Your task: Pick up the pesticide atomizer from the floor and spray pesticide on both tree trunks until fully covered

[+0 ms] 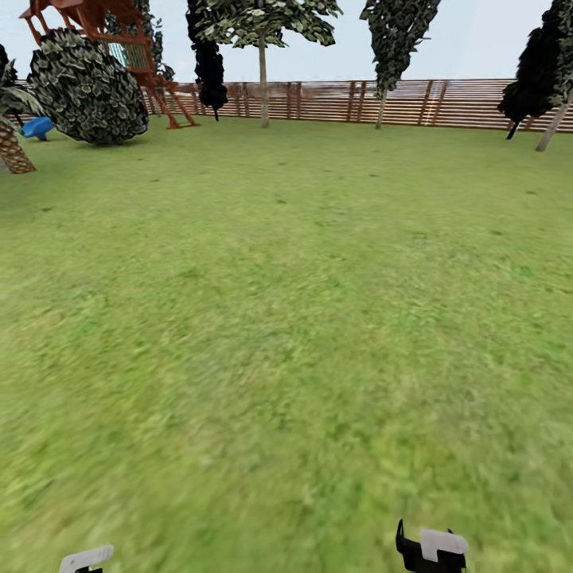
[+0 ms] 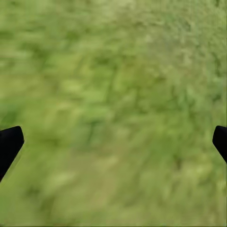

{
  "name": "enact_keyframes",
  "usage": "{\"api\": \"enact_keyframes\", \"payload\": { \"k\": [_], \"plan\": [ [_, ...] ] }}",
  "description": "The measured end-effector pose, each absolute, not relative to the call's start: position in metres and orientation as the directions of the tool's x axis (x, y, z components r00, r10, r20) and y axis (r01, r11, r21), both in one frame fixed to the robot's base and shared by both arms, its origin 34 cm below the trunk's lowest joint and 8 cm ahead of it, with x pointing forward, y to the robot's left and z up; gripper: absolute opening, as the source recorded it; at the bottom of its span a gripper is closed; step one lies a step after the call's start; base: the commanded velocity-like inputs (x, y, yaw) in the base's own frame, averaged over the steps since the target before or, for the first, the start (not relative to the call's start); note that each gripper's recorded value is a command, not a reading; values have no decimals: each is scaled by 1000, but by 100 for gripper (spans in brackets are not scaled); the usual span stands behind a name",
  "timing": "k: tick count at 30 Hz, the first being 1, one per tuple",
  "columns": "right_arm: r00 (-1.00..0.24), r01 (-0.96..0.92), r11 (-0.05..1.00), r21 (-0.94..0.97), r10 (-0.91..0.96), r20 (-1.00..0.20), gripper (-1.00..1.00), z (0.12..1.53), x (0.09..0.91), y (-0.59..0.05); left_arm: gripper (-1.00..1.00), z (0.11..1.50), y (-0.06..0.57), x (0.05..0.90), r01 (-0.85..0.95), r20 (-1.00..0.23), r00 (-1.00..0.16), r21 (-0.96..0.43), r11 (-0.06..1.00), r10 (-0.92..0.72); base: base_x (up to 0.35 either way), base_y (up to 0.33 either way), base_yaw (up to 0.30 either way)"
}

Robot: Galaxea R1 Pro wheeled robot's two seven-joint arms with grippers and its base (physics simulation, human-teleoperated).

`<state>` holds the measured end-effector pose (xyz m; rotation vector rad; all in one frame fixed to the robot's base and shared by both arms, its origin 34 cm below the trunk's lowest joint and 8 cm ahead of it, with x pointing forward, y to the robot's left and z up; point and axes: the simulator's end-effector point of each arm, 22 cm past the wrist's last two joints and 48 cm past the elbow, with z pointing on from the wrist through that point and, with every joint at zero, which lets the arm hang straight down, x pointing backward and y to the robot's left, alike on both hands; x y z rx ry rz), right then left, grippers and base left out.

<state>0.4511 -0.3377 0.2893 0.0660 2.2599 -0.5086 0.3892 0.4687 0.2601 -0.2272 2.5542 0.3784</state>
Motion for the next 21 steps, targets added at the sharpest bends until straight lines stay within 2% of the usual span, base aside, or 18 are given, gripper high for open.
{"api": "enact_keyframes", "payload": {
  "k": [14,21],
  "plan": [
    [-678,207,918,-338,-115,-726,100,289,451,-337,-100,260,469,389,-236,-539,-838,221,946,-83,336,0,278],
    [-681,204,920,-334,-112,-724,100,289,448,-335,-100,263,469,392,-239,-545,-834,219,946,-85,336,0,159]
  ]
}}
